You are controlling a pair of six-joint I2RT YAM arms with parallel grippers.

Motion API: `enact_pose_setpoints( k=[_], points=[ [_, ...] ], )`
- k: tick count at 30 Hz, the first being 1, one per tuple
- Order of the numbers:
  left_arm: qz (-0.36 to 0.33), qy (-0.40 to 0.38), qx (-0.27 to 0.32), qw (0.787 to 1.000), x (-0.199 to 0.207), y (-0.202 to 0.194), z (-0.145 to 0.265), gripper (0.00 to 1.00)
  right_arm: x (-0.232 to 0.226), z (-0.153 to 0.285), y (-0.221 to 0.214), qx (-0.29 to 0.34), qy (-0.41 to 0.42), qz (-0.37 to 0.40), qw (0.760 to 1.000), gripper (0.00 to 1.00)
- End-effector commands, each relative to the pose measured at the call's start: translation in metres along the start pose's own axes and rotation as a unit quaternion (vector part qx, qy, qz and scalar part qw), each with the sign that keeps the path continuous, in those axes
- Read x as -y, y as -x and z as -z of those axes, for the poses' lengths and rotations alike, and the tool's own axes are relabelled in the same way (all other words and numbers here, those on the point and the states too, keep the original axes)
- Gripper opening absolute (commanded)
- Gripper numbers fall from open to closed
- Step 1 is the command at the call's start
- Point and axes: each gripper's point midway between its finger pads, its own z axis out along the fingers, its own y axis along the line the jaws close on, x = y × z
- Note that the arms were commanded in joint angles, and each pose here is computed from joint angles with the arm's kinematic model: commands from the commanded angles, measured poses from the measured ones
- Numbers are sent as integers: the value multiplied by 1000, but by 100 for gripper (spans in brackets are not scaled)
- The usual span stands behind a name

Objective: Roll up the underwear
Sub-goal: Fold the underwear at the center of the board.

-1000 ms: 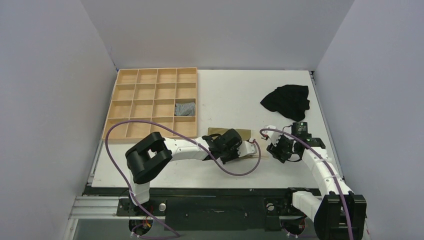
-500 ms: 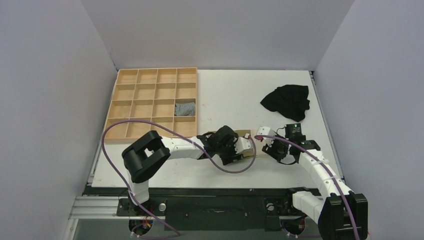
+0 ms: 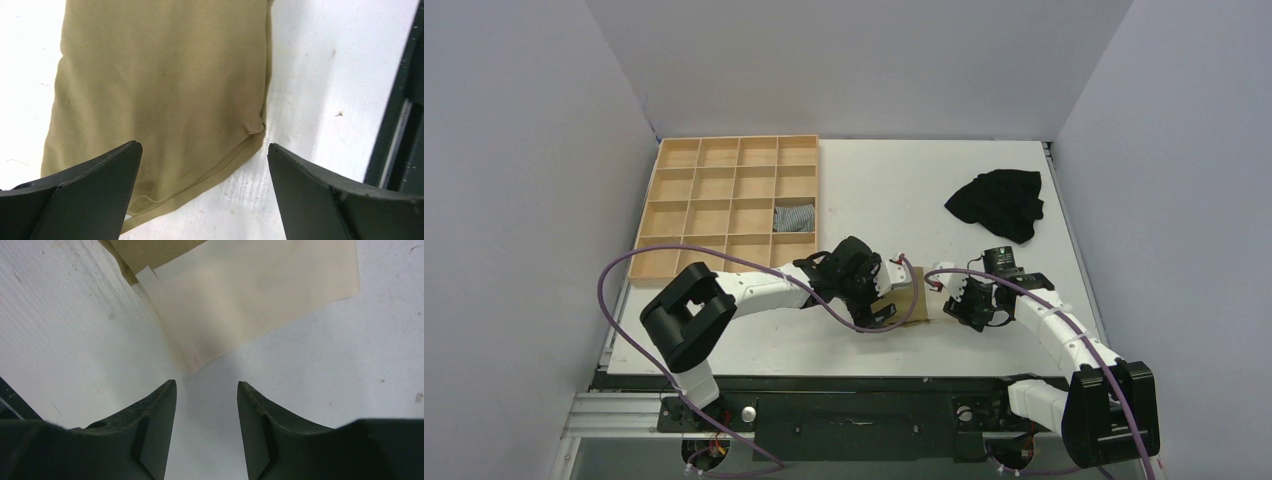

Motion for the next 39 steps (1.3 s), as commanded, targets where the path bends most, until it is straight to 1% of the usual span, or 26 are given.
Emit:
enact_pose_setpoints(
  k=[1,6,15,23,27,30,32,39],
  points=[
    [5,-37,27,999,12,21,15,97,3,8,13,8,-6,26,1000,44],
    [52,-50,55,996,-2,26,34,97,-5,3,13,-7,3,45,999,44],
    [86,-11,80,993,-38,27,72,97,-3,-8,17,-21,9,61,998,41],
    [96,6,92,991,-52,29,83,97,-3,-15,20,-35,12,73,997,39],
    [100,10,95,990,-56,28,86,97,-2,-18,20,-46,15,73,996,35],
    [101,13,95,990,-57,27,87,97,-1,-19,18,-52,17,75,996,29],
    [102,16,97,990,-59,28,89,97,-3,-20,17,-56,21,78,995,28],
    [103,26,102,989,-65,30,92,97,-10,-24,14,-76,29,93,992,29]
  ],
)
